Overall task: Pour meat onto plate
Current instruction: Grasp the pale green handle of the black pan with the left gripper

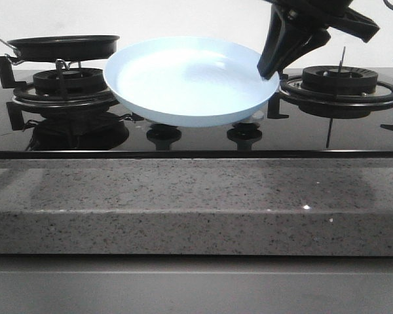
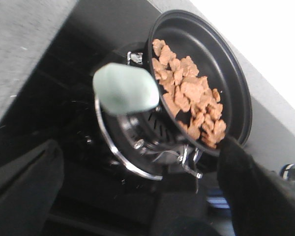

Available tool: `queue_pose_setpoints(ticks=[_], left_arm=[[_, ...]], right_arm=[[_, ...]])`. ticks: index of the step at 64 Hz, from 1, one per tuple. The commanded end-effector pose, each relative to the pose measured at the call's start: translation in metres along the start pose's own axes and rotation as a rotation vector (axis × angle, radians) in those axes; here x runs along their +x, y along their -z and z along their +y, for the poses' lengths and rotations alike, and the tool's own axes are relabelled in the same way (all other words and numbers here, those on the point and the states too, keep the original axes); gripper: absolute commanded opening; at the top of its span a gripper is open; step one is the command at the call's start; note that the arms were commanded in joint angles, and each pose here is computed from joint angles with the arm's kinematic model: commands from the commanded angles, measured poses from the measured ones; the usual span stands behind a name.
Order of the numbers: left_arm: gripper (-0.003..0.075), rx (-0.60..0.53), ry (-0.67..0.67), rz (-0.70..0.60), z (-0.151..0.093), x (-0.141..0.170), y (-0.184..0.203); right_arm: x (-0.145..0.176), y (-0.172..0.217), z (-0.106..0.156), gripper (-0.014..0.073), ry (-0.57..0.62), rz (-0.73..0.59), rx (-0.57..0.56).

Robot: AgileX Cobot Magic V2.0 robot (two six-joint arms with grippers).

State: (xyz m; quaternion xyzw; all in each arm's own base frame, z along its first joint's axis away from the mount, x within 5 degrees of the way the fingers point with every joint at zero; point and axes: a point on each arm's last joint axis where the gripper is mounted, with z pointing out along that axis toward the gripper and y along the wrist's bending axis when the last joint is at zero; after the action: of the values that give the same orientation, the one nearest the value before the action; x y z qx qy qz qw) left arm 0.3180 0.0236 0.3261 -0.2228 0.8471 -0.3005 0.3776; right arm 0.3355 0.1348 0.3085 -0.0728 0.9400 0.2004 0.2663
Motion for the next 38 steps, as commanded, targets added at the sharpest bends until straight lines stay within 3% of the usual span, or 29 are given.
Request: queue_pose_setpoints(ticks=[1, 38], left_arm=[[0.0620, 0.098, 0.016, -0.030, -0.014, -0.016, 0.000], [0.0620, 0.094, 0.057, -0.076, -0.006, -0.035, -0.023]], right_arm=[[-0.011, 0.020, 0.007, -0.0059, 0.017, -0.098, -0.022], [-0.011, 0.020, 0.007, -0.0059, 0.017, -0.098, -0.022]])
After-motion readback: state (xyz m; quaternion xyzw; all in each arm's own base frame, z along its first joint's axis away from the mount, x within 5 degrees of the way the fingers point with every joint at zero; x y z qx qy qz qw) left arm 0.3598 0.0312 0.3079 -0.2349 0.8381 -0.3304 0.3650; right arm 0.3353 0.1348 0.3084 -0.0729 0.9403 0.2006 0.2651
